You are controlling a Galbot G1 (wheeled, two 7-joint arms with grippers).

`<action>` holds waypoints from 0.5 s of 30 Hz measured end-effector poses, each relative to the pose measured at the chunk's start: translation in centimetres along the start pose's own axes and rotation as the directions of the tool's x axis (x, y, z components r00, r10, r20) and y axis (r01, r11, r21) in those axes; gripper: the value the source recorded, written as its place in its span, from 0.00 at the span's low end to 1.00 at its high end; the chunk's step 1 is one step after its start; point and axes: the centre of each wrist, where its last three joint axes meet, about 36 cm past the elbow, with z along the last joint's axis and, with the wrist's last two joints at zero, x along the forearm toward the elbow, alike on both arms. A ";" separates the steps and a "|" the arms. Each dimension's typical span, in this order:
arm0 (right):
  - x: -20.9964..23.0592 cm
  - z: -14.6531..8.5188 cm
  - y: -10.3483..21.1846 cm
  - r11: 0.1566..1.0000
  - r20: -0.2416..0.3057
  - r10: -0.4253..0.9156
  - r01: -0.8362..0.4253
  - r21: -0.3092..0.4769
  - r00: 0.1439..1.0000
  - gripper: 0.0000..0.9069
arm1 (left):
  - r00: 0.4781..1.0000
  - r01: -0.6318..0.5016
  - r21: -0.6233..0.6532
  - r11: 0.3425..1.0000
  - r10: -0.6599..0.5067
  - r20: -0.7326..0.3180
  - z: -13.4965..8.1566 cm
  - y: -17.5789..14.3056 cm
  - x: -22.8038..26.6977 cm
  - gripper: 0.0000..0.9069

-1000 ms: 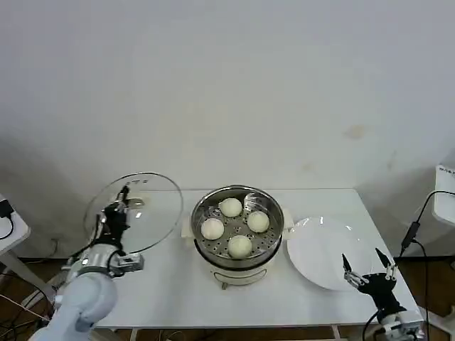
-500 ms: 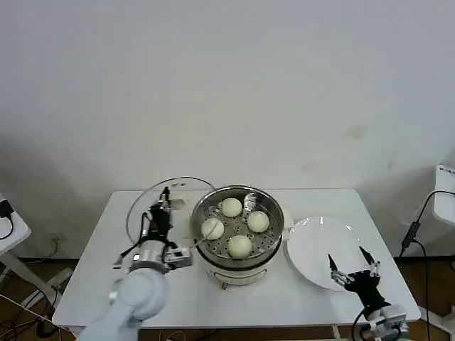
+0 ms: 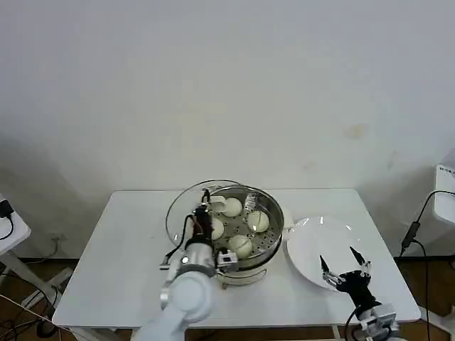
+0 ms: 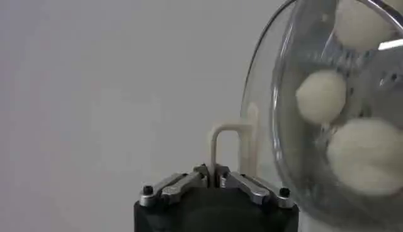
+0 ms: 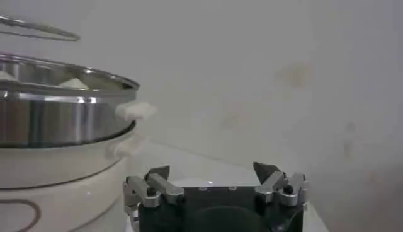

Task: Take steamed baozi put them in steamer then cover it.

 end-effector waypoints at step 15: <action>0.6 0.4 0.5 1.000 -0.009 -0.007 0.007 0.000 1.000 1.00 | 0.999 -0.008 -0.072 0.997 0.011 0.045 -3.9 -1.7 -1.7 0.00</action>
